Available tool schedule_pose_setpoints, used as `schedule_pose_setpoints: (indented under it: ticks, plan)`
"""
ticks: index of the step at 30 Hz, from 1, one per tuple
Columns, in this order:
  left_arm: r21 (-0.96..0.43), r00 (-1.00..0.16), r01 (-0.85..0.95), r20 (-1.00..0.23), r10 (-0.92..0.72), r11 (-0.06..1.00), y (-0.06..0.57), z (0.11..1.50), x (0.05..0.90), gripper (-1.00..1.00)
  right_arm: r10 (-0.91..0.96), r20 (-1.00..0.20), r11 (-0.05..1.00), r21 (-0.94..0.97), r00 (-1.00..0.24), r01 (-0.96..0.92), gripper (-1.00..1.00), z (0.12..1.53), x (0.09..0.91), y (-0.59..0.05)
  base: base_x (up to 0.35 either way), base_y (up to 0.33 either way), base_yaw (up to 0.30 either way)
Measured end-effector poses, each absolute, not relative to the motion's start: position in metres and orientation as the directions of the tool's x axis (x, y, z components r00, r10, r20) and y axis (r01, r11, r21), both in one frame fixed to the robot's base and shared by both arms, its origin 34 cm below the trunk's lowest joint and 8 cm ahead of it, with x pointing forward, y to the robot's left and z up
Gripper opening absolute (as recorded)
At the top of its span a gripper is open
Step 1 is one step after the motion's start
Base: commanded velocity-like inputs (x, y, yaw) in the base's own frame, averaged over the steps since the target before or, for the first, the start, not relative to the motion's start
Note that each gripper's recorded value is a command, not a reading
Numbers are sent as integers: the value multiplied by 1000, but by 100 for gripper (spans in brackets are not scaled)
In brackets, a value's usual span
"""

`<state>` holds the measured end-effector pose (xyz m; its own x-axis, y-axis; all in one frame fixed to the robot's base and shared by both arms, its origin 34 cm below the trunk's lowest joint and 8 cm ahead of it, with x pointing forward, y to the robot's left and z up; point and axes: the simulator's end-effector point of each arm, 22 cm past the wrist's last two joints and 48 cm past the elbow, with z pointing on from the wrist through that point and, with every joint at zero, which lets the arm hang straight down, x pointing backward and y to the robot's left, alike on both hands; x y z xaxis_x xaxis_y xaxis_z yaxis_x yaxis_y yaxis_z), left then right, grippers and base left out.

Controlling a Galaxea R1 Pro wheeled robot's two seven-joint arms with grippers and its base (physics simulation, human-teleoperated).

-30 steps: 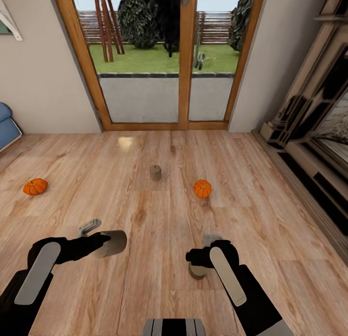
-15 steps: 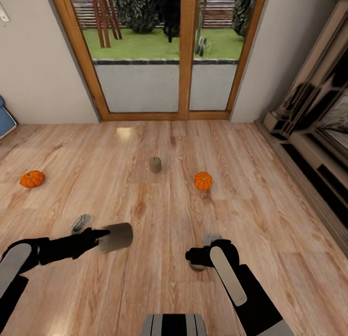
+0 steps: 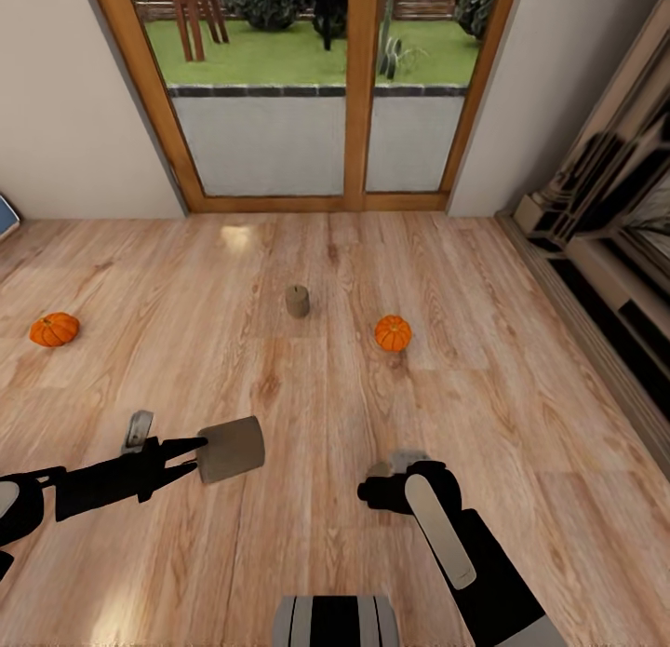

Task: Place each of the two pumpkins and all three candles from the living room inside a cabinet in the living room (use any cabinet), then make sure every cabinet is closed, and position the cauldron so it is next to a table in the living room.

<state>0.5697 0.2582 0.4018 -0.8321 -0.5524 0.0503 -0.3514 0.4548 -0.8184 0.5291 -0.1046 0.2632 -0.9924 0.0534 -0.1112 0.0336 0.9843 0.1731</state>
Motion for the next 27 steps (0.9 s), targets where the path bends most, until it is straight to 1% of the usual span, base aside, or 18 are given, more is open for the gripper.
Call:
schedule_pose_setpoints:
  ticks: [12, 25, 27]
  plan:
    - [-802, -829, -393, 96, -551, 451, 257, 377, 564, -100, 54, -48, 984, 170, -997, 46, 100, 236, 512, -107, 0, 0, 0]
    - [-802, -826, -404, 113, -552, 440, 254, 371, 562, -100, 57, -35, 985, 165, -998, 50, 100, 229, 509, -109, 1, 0, 0]
    - [-801, -827, -404, 113, -551, 442, 254, 371, 562, -100, 58, -35, 985, 165, -998, 51, 100, 229, 509, -109, 125, 0, 0]
